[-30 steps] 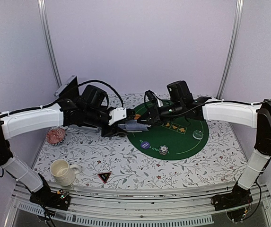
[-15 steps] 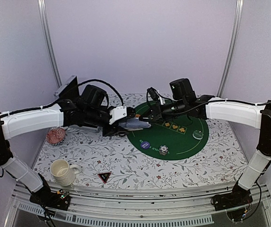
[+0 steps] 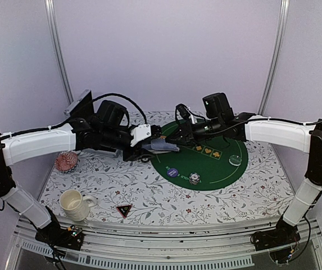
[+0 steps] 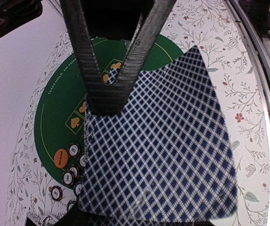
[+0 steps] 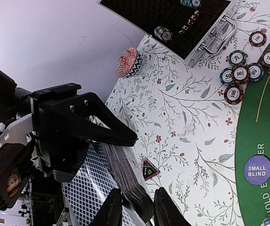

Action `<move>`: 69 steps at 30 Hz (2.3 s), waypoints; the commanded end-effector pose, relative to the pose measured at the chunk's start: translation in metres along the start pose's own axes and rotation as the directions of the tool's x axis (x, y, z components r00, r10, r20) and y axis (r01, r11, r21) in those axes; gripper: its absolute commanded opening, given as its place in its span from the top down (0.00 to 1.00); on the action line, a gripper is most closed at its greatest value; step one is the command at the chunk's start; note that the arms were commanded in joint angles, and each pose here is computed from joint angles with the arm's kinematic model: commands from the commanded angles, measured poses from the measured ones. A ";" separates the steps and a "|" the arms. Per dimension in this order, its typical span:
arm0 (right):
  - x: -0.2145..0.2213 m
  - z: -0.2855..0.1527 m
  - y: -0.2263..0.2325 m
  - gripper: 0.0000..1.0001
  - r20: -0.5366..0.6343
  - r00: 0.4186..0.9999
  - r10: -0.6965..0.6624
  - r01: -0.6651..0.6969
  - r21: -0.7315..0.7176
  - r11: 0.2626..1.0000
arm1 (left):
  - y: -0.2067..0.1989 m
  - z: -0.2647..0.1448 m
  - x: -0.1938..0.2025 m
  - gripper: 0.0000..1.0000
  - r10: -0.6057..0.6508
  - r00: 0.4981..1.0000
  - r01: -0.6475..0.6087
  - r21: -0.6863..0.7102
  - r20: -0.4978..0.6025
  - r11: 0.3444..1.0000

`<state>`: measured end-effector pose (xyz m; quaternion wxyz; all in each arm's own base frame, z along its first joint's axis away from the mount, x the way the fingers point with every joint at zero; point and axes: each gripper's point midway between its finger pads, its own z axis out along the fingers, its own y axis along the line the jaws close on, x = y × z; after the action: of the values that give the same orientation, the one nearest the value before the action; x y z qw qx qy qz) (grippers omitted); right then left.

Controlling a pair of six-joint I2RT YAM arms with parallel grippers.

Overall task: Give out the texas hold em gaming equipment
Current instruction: Pick up the poker card from the face-down deck piles, then distribute the poker card in the small blind area.

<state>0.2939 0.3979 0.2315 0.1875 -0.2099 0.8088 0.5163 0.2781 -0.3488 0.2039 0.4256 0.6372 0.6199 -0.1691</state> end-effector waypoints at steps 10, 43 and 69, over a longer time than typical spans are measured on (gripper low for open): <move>-0.009 -0.007 0.005 0.64 0.025 1.000 0.015 -0.015 -0.011 1.000 | 0.011 0.008 0.012 0.55 -0.043 0.999 0.042 -0.040 -0.030 0.998; -0.011 -0.013 0.000 0.98 0.030 0.999 0.032 -0.032 0.005 0.999 | 0.022 0.005 0.020 0.56 -0.101 0.994 0.099 -0.058 -0.029 0.993; -0.067 -0.111 -0.005 0.98 0.169 0.954 -0.249 0.166 0.395 0.904 | 0.037 -0.020 0.031 0.56 -0.174 0.981 0.160 -0.151 -0.088 0.976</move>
<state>0.3313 0.3382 0.2954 0.3035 -0.1966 0.8172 0.4488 0.3063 -0.3193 0.1746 0.3968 0.5832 0.6947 -0.1409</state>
